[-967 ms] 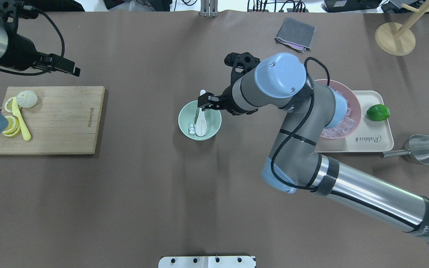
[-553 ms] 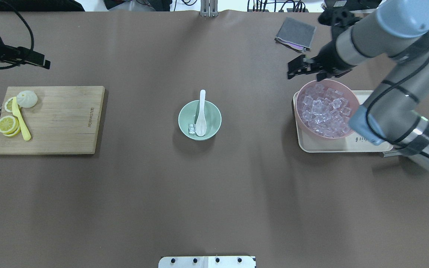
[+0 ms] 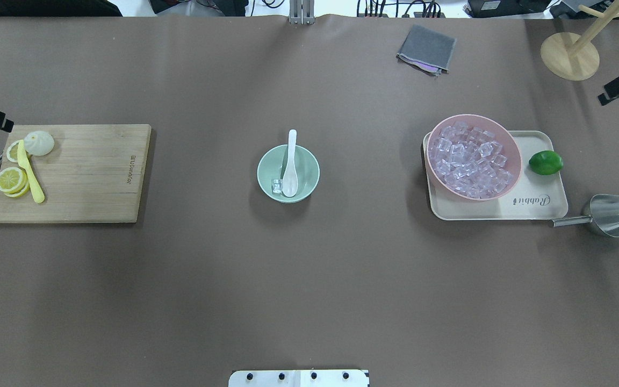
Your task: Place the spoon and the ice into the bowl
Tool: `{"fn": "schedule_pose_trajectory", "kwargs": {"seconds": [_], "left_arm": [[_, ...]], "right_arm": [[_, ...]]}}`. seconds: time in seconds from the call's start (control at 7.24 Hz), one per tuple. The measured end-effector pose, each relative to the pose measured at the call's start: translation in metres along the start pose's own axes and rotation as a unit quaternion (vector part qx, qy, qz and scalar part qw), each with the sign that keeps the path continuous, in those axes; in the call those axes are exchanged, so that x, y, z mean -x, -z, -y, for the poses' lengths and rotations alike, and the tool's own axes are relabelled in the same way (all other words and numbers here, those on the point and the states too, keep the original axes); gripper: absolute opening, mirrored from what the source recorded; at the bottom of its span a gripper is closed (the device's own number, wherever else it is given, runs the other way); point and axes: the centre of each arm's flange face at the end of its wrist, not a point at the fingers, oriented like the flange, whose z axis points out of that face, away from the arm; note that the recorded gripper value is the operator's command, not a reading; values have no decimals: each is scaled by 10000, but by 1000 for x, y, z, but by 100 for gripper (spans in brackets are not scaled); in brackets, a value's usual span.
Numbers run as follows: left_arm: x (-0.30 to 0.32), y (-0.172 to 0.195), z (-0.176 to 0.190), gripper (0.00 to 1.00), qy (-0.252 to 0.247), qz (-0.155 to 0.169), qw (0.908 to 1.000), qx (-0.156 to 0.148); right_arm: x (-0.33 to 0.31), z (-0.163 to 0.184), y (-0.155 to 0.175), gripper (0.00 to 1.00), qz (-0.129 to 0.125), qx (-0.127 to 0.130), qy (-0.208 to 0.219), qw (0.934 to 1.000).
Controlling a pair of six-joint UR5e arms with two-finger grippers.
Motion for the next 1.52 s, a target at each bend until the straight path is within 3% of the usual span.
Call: {"fn": "schedule_pose_trajectory", "kwargs": {"seconds": [0.28, 0.69, 0.97, 1.52], "left_arm": [[8, 9, -5, 98, 275, -1, 9991, 336], [7, 29, -5, 98, 196, 124, 9979, 606], [34, 47, -5, 98, -348, 202, 9975, 575], [45, 44, -7, 98, -509, 215, 9967, 601]], "right_arm": [[-83, -32, 2, 100, 27, 135, 241, 9996], [-104, -48, -1, 100, 41, 202, 244, 9995], [-107, -49, -2, 100, 14, 220, 236, 9995], [-111, -61, -8, 100, -3, 255, 179, 9995]]}}
